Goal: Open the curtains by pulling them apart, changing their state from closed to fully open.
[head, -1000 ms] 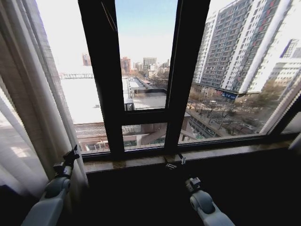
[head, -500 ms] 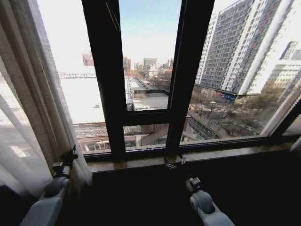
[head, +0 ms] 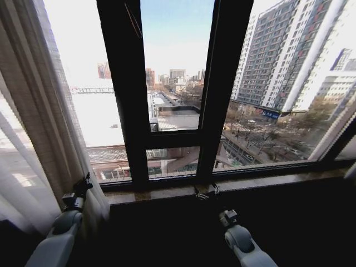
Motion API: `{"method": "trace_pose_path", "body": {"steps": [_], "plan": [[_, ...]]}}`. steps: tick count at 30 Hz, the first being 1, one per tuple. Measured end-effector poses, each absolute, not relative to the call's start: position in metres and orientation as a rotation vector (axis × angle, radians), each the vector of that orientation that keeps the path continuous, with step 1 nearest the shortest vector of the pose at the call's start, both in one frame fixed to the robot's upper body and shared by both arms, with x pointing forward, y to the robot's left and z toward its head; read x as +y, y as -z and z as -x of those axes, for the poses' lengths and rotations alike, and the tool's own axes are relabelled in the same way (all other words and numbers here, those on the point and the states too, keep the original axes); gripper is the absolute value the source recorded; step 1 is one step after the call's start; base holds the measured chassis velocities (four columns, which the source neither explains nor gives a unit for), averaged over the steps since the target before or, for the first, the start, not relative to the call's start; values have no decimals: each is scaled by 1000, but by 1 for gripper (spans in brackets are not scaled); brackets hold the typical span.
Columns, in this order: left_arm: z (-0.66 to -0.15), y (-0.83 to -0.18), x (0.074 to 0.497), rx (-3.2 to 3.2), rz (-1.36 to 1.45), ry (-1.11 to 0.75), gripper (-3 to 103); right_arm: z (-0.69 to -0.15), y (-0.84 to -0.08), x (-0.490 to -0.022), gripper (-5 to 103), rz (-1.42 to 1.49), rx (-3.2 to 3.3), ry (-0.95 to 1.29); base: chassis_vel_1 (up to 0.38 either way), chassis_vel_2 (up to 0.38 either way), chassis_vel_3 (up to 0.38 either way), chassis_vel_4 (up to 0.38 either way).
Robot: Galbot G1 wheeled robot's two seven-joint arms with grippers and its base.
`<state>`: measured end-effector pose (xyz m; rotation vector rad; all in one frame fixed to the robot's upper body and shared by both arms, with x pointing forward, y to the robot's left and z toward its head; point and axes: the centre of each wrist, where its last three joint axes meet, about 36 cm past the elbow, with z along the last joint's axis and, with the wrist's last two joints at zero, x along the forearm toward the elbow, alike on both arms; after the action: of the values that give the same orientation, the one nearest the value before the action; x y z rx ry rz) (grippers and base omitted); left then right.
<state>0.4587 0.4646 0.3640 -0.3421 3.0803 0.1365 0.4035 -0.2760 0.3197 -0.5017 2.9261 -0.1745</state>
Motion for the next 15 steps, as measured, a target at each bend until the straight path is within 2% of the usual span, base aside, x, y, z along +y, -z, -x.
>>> {"method": "trace_pose_path", "body": {"steps": [6,15], "plan": [[-458,-365,462,3076,336,-134,0,-404,-320,-276,100,502,2926,174,-47,101,46,-97],[-454,-366,467,3074,344,-145,0,-404,-320,-276,100,502,2926,175,0,0,0,0]]}}
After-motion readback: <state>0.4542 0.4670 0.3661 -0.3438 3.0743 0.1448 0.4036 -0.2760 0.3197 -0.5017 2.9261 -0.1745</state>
